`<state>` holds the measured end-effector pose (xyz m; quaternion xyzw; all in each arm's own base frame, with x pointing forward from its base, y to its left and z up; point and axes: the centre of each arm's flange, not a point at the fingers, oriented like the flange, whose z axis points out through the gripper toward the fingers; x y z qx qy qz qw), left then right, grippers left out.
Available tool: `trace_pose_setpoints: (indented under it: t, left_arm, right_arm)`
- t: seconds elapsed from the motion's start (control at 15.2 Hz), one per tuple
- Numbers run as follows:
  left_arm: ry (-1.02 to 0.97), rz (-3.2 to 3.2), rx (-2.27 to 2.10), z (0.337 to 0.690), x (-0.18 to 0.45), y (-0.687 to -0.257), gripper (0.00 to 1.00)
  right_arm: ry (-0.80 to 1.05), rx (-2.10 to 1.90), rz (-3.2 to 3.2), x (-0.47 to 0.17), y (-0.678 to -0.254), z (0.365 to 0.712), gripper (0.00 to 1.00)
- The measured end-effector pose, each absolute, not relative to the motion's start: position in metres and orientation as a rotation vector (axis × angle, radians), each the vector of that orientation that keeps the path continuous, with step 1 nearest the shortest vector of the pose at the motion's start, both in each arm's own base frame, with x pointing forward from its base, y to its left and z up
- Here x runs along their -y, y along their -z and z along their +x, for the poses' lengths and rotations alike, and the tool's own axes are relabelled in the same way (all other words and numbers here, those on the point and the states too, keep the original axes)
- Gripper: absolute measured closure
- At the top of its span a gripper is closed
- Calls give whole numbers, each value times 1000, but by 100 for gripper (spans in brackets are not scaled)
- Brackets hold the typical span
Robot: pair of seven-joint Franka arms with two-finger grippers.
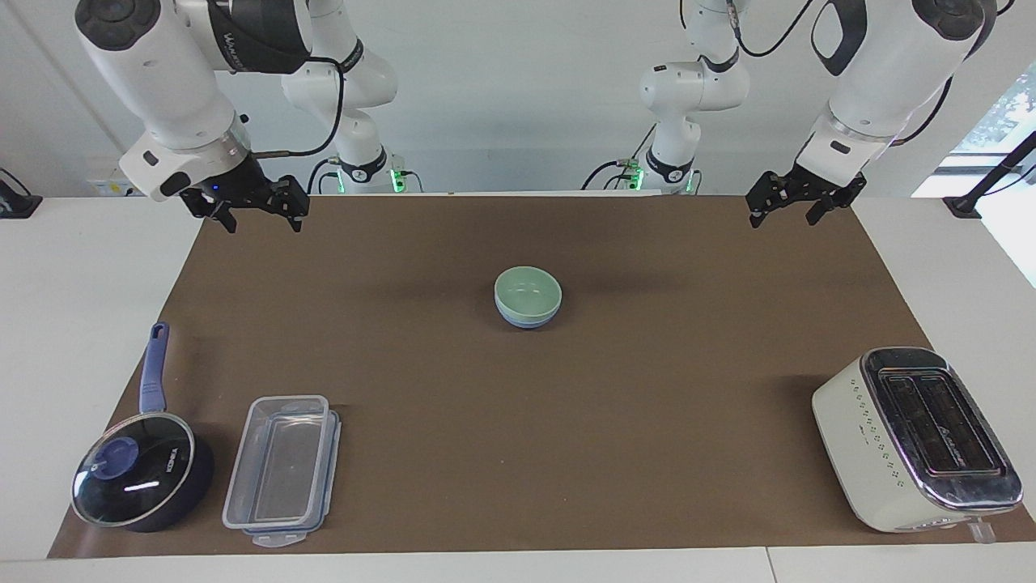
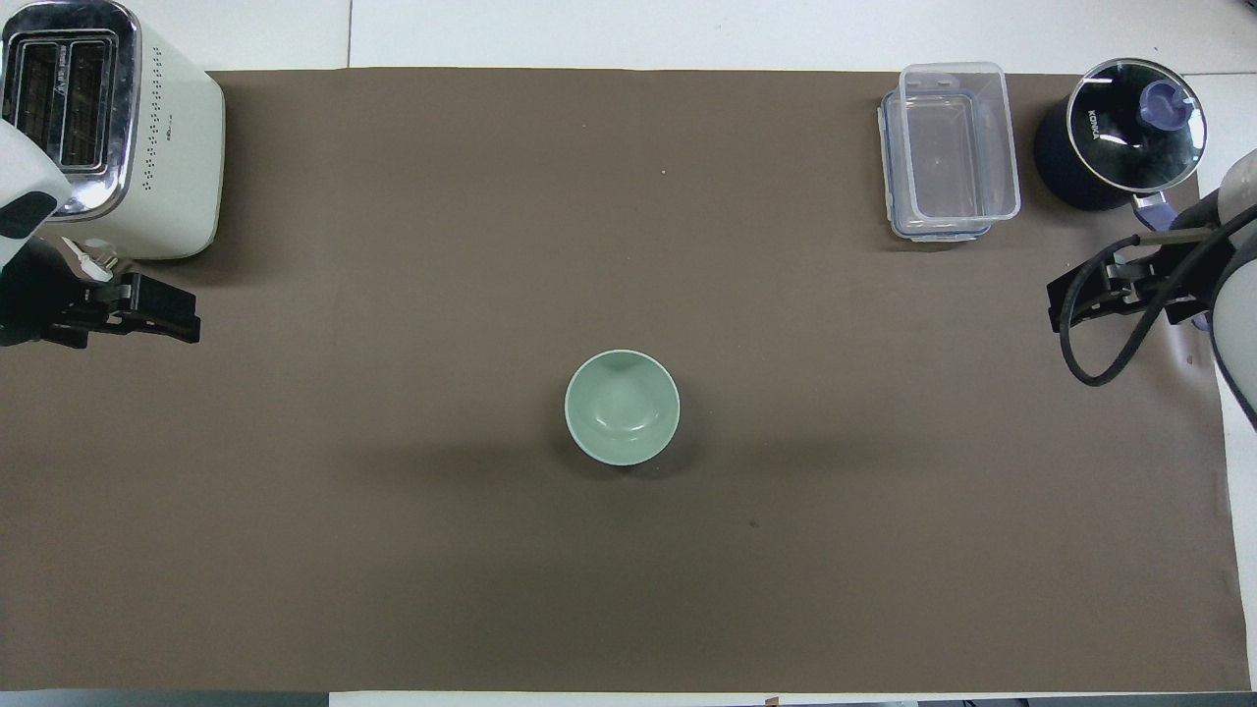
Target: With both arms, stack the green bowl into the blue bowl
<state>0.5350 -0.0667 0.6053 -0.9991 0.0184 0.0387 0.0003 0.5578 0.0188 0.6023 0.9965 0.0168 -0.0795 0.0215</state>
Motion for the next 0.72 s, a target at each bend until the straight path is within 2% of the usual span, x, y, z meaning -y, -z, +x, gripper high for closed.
trace_pose_setpoints:
  t: [0.72]
  left_arm:
    - [-130, -3165, -58, 535, 70, -605, 0]
  right_arm:
    - [231, -40, 3092, -13, -603, 548, 0]
